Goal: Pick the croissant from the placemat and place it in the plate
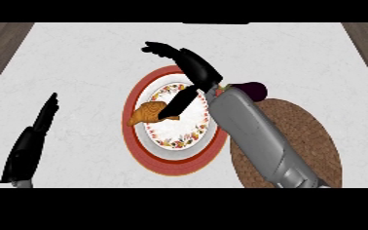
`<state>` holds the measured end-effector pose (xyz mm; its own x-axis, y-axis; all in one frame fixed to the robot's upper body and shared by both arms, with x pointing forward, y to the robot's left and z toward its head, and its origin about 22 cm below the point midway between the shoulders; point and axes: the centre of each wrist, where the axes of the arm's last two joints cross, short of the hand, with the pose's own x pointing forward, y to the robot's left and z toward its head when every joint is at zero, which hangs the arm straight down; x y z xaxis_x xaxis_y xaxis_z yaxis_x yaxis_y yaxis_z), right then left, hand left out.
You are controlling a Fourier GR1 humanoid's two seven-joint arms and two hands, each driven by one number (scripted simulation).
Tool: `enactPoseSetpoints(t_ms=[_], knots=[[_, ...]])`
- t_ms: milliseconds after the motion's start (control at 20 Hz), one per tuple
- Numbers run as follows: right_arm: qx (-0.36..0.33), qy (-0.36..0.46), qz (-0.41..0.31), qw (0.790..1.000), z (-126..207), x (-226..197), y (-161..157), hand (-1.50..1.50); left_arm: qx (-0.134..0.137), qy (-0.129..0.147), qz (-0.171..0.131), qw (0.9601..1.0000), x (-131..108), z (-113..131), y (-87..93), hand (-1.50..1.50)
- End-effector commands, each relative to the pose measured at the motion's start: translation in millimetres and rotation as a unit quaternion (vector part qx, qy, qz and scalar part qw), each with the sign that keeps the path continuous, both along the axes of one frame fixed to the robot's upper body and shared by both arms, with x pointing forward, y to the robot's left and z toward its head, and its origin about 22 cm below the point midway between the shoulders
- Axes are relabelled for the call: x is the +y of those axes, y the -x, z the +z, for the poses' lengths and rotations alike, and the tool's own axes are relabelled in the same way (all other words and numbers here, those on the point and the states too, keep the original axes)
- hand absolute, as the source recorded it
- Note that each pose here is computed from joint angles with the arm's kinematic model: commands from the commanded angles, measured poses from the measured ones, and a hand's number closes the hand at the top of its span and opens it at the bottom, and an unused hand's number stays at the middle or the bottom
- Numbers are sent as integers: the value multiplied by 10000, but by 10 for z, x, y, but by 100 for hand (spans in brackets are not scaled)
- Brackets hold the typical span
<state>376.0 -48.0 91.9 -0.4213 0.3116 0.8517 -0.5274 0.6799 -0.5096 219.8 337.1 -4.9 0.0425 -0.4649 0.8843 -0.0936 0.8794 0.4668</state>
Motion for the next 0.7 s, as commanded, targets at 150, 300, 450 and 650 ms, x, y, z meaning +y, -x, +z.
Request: enactPoseSetpoints(t_ms=[150,300,450,650], knots=[[563,-1195,-726,9886,74,-652,-396,-150,-98,-42,-4,9999,118,40,-57,0],[828,-1584,-684,9815,-31,-1081,-483,-150,-46,17,-83,10000,-81,118,-11,0],[585,-1790,-530,9807,14,-1406,-677,-150,-30,21,-165,9999,-31,27,-2,0],[353,-1807,-498,9817,12,-1768,-753,-150,-134,-84,-114,9998,-134,133,-202,0]])
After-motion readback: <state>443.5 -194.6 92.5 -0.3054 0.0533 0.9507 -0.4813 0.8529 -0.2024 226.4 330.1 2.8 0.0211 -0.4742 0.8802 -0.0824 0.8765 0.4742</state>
